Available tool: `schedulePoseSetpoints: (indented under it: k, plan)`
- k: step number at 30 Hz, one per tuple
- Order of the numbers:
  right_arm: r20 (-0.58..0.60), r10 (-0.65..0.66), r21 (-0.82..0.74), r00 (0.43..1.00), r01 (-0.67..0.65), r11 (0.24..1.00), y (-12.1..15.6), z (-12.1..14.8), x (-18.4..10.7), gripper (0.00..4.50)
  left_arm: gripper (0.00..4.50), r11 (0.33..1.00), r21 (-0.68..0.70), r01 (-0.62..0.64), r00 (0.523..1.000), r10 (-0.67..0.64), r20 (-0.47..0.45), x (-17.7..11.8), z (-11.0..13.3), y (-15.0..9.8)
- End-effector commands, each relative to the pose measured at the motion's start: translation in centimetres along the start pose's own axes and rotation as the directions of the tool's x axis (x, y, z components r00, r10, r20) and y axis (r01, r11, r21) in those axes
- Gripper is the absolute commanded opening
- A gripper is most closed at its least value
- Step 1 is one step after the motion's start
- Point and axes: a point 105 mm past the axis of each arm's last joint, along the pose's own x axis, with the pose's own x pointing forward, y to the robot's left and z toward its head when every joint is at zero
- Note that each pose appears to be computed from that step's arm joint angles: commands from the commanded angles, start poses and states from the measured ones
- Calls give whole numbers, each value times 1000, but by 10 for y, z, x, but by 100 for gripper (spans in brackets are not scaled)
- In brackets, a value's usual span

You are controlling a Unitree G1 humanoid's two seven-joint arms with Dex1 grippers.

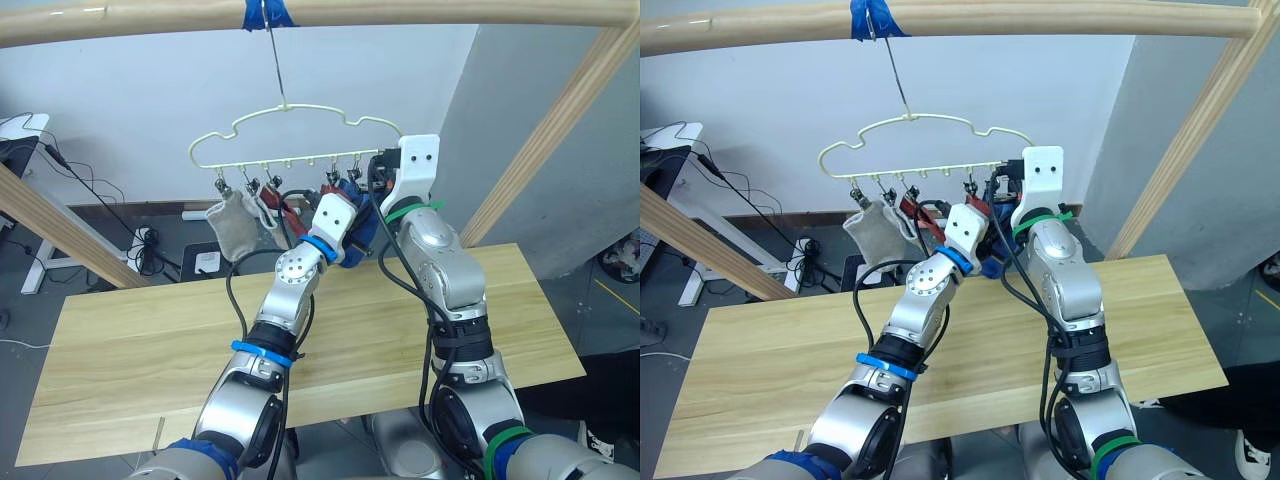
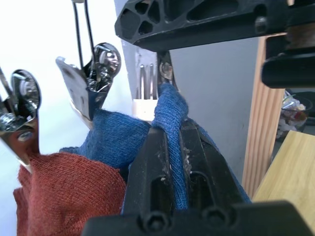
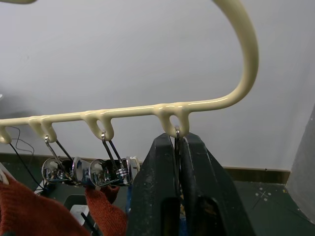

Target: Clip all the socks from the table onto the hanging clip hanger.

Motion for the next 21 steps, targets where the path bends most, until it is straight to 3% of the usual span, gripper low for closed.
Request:
schedulePoseSetpoints:
  k: [1,4,7,10,14,18,21]
  plan:
    - [50,7,-1,999,-7,1000,3,15,-3,111,0,1000,19,-13,998,11,65,6,19,3]
    - [50,5,2,999,-5,1000,2,16,-5,231,0,1000,0,-13,998,13,67,6,19,3]
    - [61,17,1,998,-17,1000,1,20,-11,342,84,1000,-28,0,1000,1,15,4,9,4]
    - [50,76,-33,996,-75,997,-1,21,-25,448,176,994,-13,107,994,-107,-27,-6,2,-2]
    - [-9,205,-114,979,-205,972,-1,18,-46,450,299,969,7,247,964,-244,-108,-31,-9,-6]
    - [-129,378,-216,917,-398,891,-9,12,-72,450,425,914,45,403,902,-389,-187,-73,-6,-1]
    - [-195,452,-263,871,-490,831,-15,9,-82,450,445,890,37,454,873,-436,-219,-95,2,6]
